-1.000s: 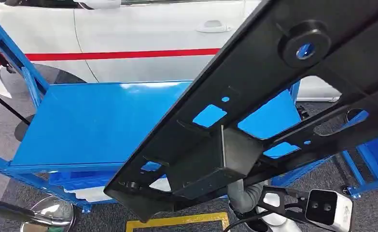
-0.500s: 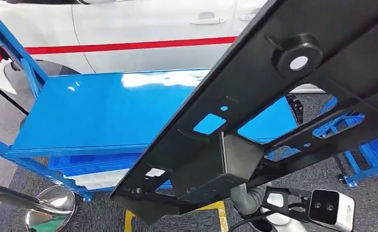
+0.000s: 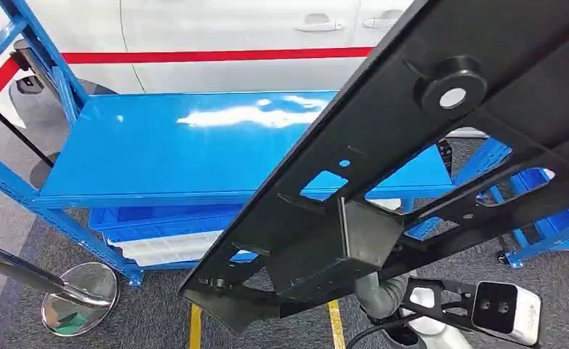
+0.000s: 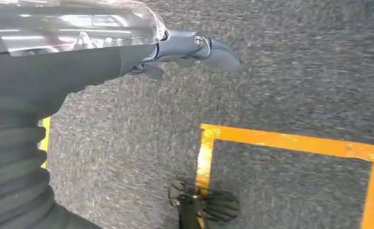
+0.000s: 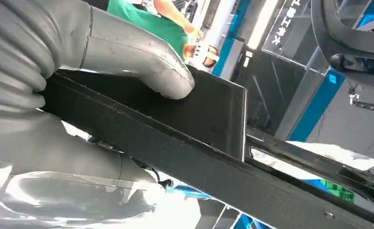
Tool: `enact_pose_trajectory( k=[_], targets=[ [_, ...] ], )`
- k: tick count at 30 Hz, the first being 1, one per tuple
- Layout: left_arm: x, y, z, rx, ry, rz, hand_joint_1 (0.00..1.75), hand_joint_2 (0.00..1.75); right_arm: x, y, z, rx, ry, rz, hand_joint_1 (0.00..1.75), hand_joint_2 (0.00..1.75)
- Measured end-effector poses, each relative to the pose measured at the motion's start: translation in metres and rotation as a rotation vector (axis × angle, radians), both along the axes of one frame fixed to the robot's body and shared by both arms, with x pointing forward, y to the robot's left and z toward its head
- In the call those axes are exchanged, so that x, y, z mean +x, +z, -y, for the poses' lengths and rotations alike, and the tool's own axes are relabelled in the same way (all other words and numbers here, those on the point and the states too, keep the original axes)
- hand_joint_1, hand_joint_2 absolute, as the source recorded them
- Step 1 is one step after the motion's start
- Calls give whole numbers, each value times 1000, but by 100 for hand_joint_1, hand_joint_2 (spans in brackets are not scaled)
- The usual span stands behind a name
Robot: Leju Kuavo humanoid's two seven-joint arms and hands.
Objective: Take the parts from the cabinet and place them on the table.
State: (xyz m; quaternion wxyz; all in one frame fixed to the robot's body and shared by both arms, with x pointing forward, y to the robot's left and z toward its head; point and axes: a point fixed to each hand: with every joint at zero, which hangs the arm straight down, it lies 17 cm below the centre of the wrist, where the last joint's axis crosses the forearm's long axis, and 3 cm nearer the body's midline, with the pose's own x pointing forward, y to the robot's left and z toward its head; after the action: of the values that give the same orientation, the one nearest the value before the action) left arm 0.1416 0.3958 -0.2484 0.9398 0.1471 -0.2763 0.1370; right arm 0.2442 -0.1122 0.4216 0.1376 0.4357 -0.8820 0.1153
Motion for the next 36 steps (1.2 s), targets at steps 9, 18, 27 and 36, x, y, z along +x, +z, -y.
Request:
enact_pose_trajectory(
  k=[9, 18, 27, 36],
  targets=[
    [-5, -2, 2, 3, 17, -14, 0, 175, 3, 12, -1, 1, 62, 23, 171, 175],
    [-4, -2, 4, 9, 31, -13, 0, 175, 11, 23, -11, -9, 104, 20, 171, 175],
    [-5, -3, 7, 10, 35, -21, 0, 175, 9, 26, -12, -7, 116, 33, 171, 175],
    [-5, -3, 8, 12, 37, -24, 0, 175, 11, 25, -12, -10, 116, 30, 171, 175]
  ],
)
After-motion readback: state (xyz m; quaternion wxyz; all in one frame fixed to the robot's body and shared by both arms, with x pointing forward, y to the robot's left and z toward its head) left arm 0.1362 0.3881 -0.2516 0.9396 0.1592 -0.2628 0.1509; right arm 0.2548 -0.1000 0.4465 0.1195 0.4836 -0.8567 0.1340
